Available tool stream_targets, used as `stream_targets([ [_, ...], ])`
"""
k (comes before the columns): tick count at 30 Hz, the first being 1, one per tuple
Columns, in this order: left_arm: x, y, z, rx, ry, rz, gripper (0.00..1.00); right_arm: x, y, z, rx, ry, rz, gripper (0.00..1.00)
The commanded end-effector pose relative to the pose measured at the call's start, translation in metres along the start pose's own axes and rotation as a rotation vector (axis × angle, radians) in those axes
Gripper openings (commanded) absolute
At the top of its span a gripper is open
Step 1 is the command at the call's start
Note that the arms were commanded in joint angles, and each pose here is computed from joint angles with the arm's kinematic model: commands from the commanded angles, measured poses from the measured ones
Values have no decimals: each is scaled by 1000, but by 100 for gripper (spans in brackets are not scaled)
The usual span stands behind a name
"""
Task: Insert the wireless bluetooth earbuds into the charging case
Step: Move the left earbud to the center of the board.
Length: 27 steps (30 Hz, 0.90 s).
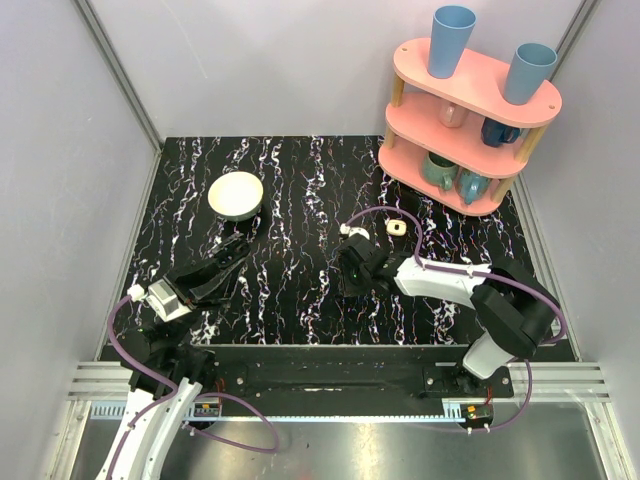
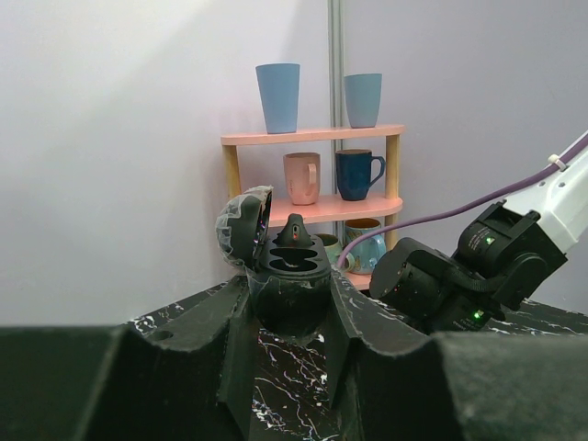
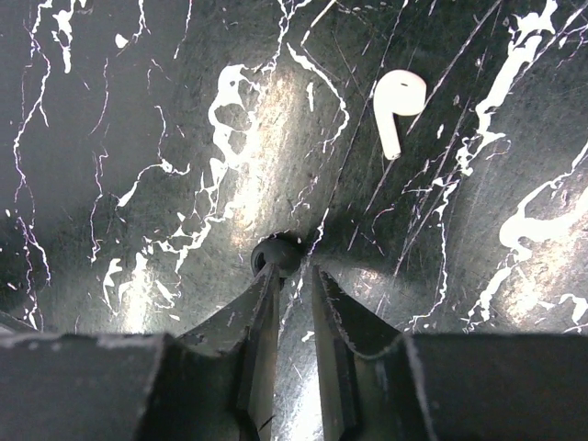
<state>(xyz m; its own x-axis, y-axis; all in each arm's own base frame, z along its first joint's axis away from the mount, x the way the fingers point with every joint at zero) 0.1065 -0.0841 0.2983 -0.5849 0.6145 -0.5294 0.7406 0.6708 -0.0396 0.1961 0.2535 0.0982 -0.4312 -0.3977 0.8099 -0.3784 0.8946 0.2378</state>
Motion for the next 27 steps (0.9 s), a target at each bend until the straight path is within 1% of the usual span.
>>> stream_targets([
  [1,2,-6,-17,-26,-79,18,0,12,6,-13,26,-56,-48,29],
  [4,2,-6,-17,-26,-78,19,0,11,5,-19,38,-89,-20,31],
  [13,2,-6,-16,-27,-76,21,0,-3,-1,-29,53,-115,79,31],
  [19,2,-6,-17,-29,-77,17,0,-10,0,-25,78,-83,75,31],
  [27,2,-6,-17,-30,-76,18,0,-17,3,-16,89,-20,21,29],
])
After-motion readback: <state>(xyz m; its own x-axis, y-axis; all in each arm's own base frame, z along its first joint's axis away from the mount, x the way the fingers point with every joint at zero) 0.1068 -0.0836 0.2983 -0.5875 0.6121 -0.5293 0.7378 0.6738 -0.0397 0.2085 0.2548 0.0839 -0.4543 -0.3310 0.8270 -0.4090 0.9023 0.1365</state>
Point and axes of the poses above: each gripper's point midway between its finger pads, its own x axis back along the fingers, its own y axis along the line the jaws close on, z = x × y, the point moved 8 cm from there along x, back along the fingers, and after that the axes turned 6 degrees about x, right-handed, at the moved point
